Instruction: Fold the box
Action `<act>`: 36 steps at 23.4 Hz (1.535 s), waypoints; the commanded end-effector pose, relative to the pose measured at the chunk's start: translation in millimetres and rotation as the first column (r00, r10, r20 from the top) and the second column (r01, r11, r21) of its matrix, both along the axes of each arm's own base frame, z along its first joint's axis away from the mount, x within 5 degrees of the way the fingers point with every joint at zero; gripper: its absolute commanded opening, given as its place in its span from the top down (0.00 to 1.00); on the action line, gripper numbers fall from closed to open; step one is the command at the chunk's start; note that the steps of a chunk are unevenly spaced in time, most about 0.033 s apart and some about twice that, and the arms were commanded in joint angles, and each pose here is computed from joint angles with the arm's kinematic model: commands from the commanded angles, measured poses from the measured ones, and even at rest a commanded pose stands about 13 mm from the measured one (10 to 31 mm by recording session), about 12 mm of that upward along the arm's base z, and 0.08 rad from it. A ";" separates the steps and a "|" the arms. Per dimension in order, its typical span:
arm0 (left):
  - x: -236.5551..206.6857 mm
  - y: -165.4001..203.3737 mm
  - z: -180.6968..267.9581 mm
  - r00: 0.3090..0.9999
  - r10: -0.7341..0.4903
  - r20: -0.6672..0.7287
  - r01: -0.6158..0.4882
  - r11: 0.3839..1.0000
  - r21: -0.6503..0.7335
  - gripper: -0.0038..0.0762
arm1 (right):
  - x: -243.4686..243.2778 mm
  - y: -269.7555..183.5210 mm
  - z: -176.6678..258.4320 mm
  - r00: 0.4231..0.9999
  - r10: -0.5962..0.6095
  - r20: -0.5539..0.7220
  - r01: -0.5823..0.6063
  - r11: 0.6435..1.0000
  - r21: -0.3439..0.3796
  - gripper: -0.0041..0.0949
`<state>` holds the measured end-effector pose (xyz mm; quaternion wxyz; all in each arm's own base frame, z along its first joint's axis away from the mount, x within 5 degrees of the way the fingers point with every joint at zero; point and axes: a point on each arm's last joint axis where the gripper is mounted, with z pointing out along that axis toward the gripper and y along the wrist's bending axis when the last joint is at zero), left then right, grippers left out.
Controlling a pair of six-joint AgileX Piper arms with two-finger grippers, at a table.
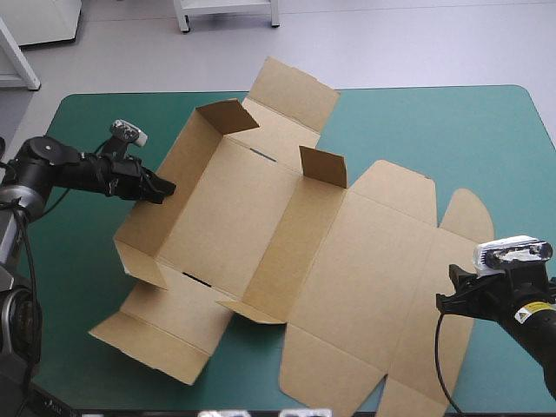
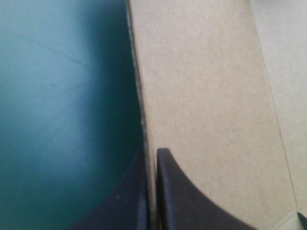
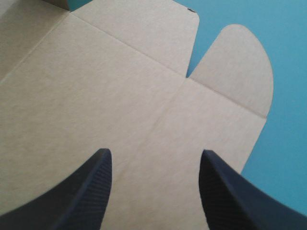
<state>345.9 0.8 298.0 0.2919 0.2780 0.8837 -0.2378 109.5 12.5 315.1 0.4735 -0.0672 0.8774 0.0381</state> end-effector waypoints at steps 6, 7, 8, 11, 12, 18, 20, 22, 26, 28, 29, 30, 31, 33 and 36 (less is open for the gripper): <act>15.7 -38.4 92.6 0.844 -0.303 0.442 0.189 0.940 0.283 0.96 | 3.6 -0.4 14.7 0.997 -0.011 0.083 0.010 1.000 0.013 0.44; 16.6 -45.3 99.5 0.812 -0.336 0.478 0.198 0.928 0.315 0.96 | 3.6 -0.4 14.7 0.997 -0.011 0.083 0.010 1.000 0.013 0.44; 17.6 -53.9 105.7 0.766 -0.377 0.520 0.206 0.911 0.358 0.96 | 3.6 -0.4 14.7 0.997 -0.011 0.083 0.010 1.000 0.013 0.44; 19.2 -89.7 123.7 0.525 -0.576 0.626 0.199 0.798 0.568 0.96 | 3.7 -0.2 15.1 0.996 -0.011 0.086 0.010 1.000 0.018 0.45; 20.4 -94.8 125.8 0.492 -0.592 0.639 0.172 0.785 0.595 0.96 | 3.8 0.0 15.3 0.996 -0.011 0.089 0.009 1.000 0.023 0.46; -6.2 -146.8 141.4 0.353 -0.751 0.558 0.040 0.608 0.793 0.96 | 3.8 2.2 16.0 0.996 -0.009 0.089 0.004 0.998 0.065 0.47; -26.7 -151.7 137.7 0.417 -0.715 0.561 0.024 0.626 0.780 0.96 | 3.7 2.9 16.0 0.996 -0.012 0.086 0.005 0.996 0.084 0.47; -50.5 -157.7 120.3 0.466 -0.661 0.588 -0.005 0.663 0.749 0.96 | 4.0 3.2 16.6 0.996 -0.014 0.092 0.005 0.996 0.091 0.47; -80.5 -167.5 85.3 0.415 -0.686 0.597 -0.086 0.624 0.777 0.96 | 3.9 3.8 16.8 0.996 -0.024 0.088 0.013 0.993 0.120 0.47; -84.4 -168.8 73.4 0.423 -0.699 0.577 -0.100 0.596 0.796 0.96 | 5.1 4.8 15.4 0.997 -0.023 0.070 0.014 0.990 0.138 0.47; -86.1 -170.7 69.7 0.425 -0.701 0.573 -0.099 0.593 0.799 0.96 | 5.6 5.8 14.6 0.998 -0.018 0.052 0.010 0.988 0.151 0.47; -86.7 -171.0 67.6 0.464 -0.667 0.583 -0.092 0.619 0.780 0.96 | 7.8 7.5 12.7 1.000 -0.008 0.018 0.005 0.986 0.168 0.47; -87.9 -171.3 66.4 0.513 -0.613 0.601 -0.083 0.662 0.745 0.96 | 11.0 10.5 12.6 1.000 0.020 -0.024 -0.016 0.983 0.185 0.47; -88.2 -169.9 65.1 0.528 -0.616 0.585 -0.083 0.648 0.757 0.96 | 17.0 11.2 15.4 0.999 0.024 -0.041 -0.016 0.981 0.193 0.47; -90.5 -174.0 64.3 0.500 -0.623 0.602 -0.078 0.660 0.748 0.96 | 28.6 10.6 24.5 0.999 0.021 -0.037 -0.013 0.983 0.183 0.47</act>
